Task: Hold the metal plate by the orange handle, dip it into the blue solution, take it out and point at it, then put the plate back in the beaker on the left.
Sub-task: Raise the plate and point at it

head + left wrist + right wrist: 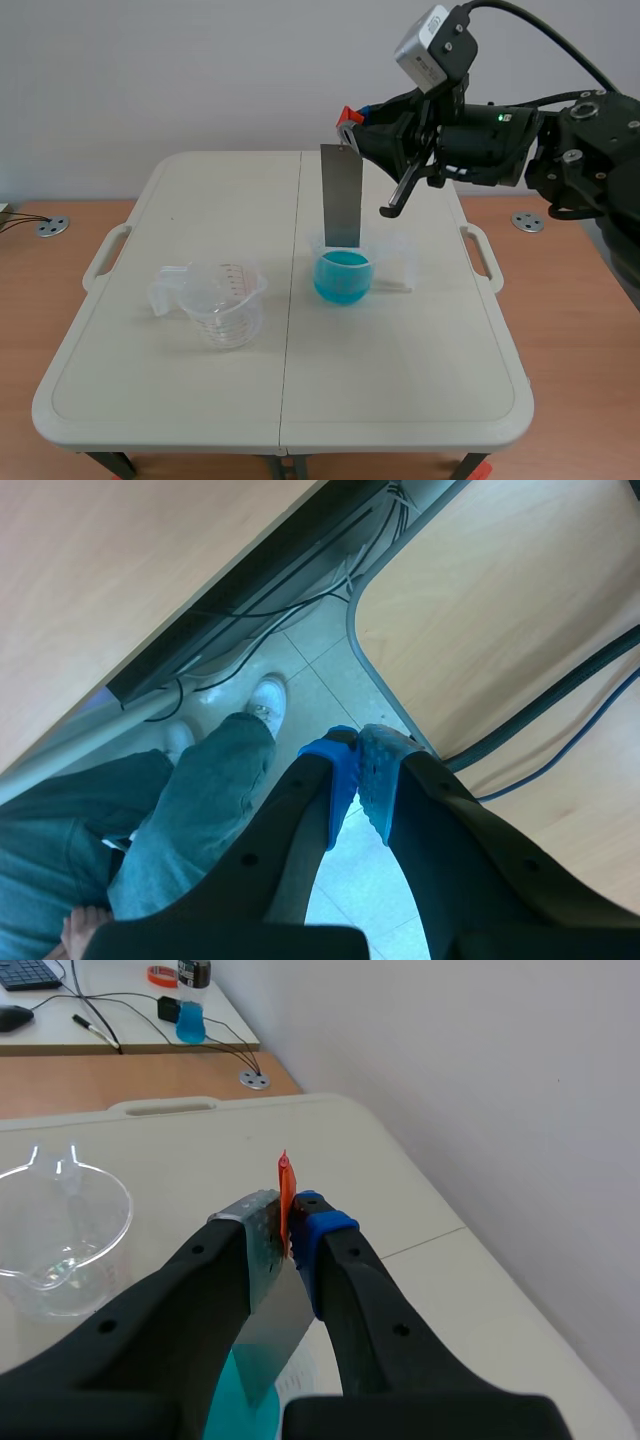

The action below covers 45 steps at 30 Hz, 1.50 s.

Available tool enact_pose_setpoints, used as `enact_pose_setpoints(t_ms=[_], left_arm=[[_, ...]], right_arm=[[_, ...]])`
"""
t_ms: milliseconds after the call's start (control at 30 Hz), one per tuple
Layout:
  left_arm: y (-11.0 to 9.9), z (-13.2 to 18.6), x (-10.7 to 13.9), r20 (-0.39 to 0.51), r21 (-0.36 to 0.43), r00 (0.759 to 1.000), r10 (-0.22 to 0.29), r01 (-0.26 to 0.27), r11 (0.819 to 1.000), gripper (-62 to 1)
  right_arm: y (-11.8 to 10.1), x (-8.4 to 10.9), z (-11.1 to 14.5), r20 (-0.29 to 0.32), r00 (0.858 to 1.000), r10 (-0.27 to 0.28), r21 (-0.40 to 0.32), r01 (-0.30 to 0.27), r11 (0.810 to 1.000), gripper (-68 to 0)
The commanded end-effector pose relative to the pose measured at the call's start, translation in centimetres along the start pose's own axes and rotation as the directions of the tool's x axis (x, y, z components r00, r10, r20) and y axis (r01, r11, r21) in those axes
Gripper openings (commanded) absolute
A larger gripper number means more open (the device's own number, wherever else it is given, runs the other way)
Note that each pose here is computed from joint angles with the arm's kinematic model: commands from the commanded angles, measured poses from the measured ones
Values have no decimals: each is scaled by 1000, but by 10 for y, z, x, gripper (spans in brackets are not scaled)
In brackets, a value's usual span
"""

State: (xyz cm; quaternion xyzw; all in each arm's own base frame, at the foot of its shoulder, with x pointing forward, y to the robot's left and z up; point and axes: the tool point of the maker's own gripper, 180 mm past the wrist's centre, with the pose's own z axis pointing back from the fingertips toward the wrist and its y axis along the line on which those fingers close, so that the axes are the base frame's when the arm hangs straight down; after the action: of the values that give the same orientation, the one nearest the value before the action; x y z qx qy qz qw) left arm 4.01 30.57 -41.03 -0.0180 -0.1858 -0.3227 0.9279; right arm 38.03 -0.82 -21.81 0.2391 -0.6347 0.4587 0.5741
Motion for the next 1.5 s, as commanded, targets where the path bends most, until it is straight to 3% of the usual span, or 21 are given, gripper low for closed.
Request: enact_pose_setpoints(t_ms=[0,267,433,567,733,867,1000,1233,1467], left_arm=[[0,-1,7,26,1,1000,8,-8,1000,-582],[42,-3,42,90,91,993,-75,67,994,-582],[80,4,86,189,172,979,-82,49,984,-582],[98,9,120,267,211,958,-105,48,976,-582],[109,18,168,380,235,913,-149,60,970,-582],[108,27,207,463,221,866,-186,91,971,-582],[93,37,238,550,161,810,-205,137,977,-582],[76,51,285,688,98,705,-172,145,985,-582],[41,24,326,716,86,665,-213,218,972,-582]], right_arm=[[-12,22,-1,48,998,42,-18,-41,999,-660],[-25,39,5,57,995,86,-52,-83,995,-660],[-32,49,8,57,991,118,-75,-113,991,-660],[-37,58,10,58,988,143,-91,-138,986,-660],[-41,68,12,57,984,171,-108,-164,980,-660],[-41,77,12,64,978,197,-112,-189,976,-660],[-39,83,12,62,975,215,-110,-207,972,-660],[-37,90,11,69,972,225,-109,-217,970,-660],[-38,91,11,72,983,167,-112,-158,981,-660]])
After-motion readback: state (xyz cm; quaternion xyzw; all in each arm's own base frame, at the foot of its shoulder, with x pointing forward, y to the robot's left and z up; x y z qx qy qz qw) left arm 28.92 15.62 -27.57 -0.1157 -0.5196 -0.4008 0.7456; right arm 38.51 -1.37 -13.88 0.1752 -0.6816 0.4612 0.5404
